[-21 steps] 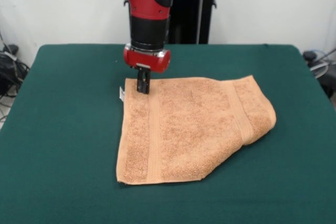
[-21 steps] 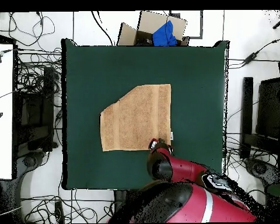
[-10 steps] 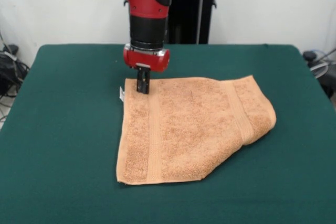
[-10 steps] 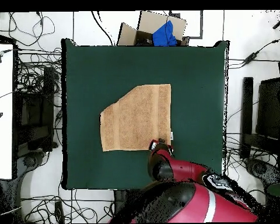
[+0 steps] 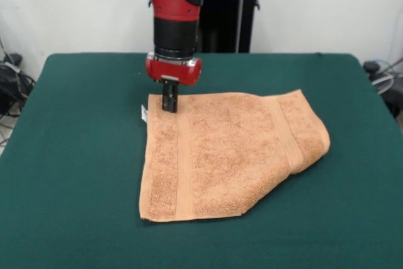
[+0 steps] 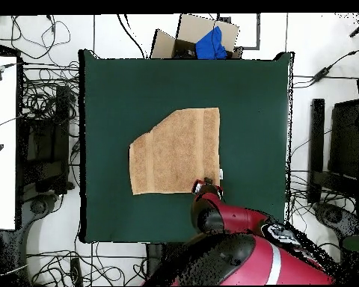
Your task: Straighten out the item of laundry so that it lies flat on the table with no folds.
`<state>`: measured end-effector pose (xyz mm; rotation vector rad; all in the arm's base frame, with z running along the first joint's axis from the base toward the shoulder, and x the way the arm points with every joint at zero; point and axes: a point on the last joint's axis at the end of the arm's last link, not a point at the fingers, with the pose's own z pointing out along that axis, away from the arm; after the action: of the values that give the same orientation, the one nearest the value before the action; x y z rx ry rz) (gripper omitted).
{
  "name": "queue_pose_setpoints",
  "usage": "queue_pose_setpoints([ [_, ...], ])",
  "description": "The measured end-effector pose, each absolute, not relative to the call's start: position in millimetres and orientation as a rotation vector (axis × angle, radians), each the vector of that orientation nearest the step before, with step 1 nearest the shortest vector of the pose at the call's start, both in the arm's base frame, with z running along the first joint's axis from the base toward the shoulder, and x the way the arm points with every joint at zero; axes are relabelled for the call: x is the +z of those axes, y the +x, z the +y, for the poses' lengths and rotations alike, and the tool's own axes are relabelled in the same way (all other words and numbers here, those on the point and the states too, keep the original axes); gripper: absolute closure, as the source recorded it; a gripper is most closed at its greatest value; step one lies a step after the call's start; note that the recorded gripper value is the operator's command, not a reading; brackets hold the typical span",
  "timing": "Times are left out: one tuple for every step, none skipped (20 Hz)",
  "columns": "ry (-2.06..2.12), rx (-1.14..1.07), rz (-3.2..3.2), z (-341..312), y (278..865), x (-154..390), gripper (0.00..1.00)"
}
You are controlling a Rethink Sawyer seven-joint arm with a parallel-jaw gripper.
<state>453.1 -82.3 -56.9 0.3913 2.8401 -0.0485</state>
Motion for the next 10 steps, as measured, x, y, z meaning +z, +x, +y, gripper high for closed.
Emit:
queue_pose_setpoints([
  [0.389,-0.048,2.84,-82.7,452.9,-56.9,1.0],
  [0.385,-0.048,2.84,-83.4,452.6,-56.9,1.0],
  [0.376,-0.047,2.839,-84.9,451.9,-56.9,1.0],
  [0.369,-0.046,2.838,-85.8,451.5,-57.0,1.0],
  [0.36,-0.045,2.837,-86.6,451.0,-57.0,1.0],
  [0.355,-0.043,2.837,-86.9,450.9,-57.1,1.0],
  [0.35,-0.042,2.837,-87.3,450.7,-57.1,1.0],
  [0.345,-0.04,2.836,-87.6,450.5,-57.2,1.0],
  [0.336,-0.036,2.836,-88.2,450.1,-57.3,1.0],
  [0.33,-0.034,2.835,-88.6,449.8,-57.4,1.0],
])
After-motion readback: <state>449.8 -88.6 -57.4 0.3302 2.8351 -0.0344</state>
